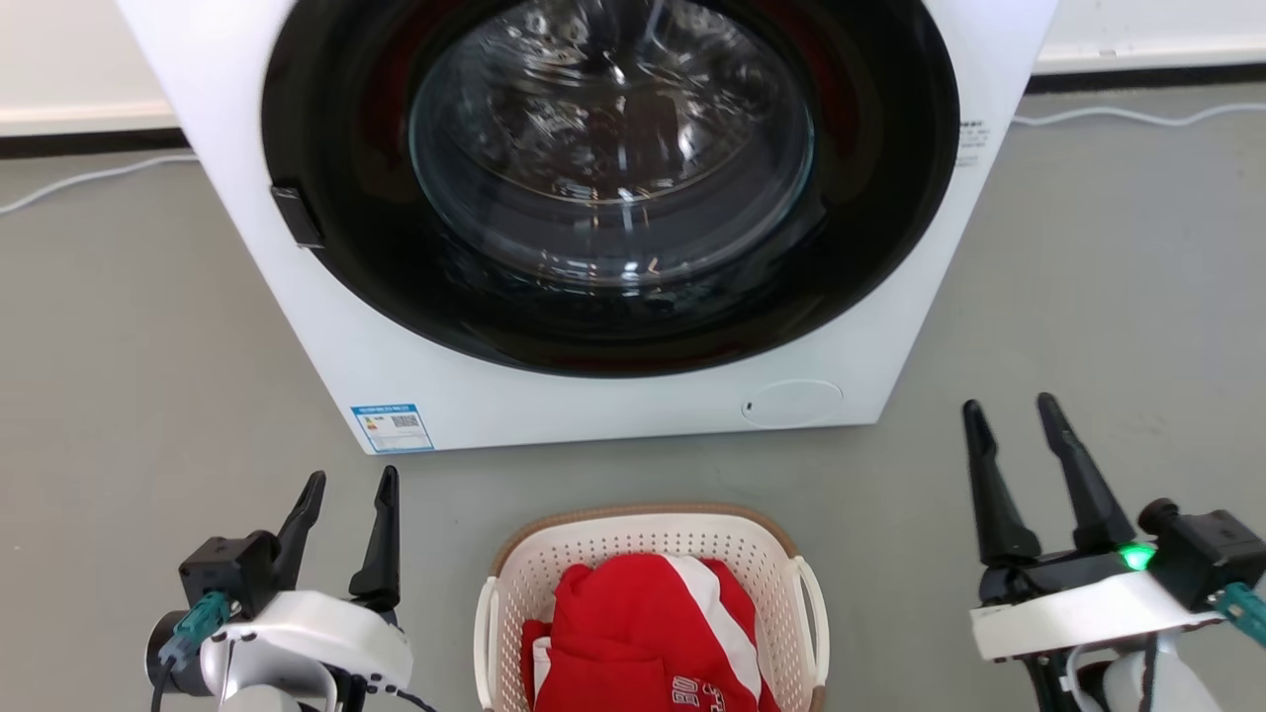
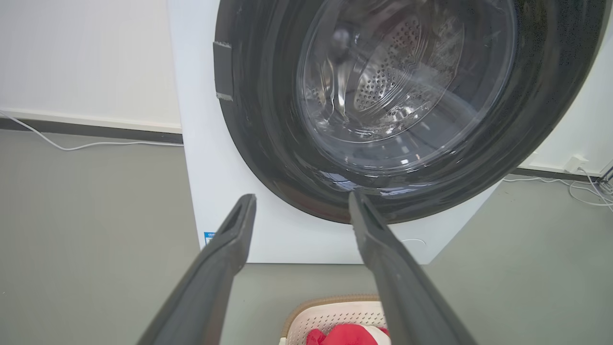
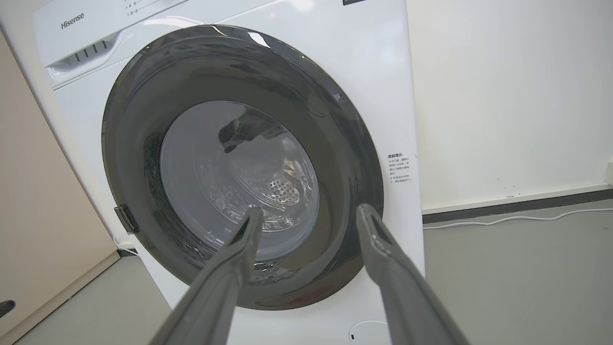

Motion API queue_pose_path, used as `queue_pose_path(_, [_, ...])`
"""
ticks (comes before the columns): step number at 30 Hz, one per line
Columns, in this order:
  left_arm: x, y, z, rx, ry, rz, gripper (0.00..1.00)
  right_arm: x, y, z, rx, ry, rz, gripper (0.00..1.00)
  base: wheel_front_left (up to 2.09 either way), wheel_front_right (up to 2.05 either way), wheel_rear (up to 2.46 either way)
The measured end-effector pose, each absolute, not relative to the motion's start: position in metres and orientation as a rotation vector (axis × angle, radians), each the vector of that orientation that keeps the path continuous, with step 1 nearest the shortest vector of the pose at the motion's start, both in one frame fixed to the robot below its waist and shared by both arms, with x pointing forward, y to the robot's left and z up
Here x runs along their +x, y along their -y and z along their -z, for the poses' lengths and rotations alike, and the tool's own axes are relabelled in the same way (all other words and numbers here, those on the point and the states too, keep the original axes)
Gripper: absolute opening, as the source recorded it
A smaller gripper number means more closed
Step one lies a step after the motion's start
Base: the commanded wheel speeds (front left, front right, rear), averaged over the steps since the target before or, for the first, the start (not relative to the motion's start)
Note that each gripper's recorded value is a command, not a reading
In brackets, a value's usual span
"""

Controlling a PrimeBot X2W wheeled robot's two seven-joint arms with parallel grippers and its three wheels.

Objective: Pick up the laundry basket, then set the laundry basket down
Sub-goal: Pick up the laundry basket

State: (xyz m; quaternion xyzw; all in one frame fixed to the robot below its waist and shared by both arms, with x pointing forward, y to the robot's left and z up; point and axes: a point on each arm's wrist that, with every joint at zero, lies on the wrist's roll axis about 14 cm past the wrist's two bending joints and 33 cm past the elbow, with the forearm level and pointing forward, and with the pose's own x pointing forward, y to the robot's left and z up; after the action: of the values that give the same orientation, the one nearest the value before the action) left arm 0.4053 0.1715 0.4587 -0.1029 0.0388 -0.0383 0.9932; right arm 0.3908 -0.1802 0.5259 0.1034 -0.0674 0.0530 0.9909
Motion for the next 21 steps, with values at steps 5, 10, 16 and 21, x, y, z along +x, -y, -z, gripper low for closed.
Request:
queue_pose_path(5, [0.393, -0.179, -0.479, -0.197, -0.010, 0.064, 1.00, 0.389, 0.188, -0.536, 0.200, 0.165, -0.090, 1.00, 0.00, 0.00, 0.00])
queue_pose_path(10, [0.379, -0.181, -0.492, -0.200, 0.034, 0.051, 1.00, 0.377, 0.193, -0.534, 0.201, 0.162, -0.073, 1.00, 0.00, 0.00, 0.00])
queue_pose_path(16, [0.375, -0.183, -0.507, -0.197, 0.084, 0.045, 1.00, 0.375, 0.196, -0.538, 0.200, 0.172, -0.065, 1.00, 0.00, 0.00, 0.00])
queue_pose_path(21, [0.371, -0.182, -0.500, -0.198, 0.063, 0.042, 1.00, 0.376, 0.196, -0.536, 0.199, 0.167, -0.066, 1.00, 0.00, 0.00, 0.00])
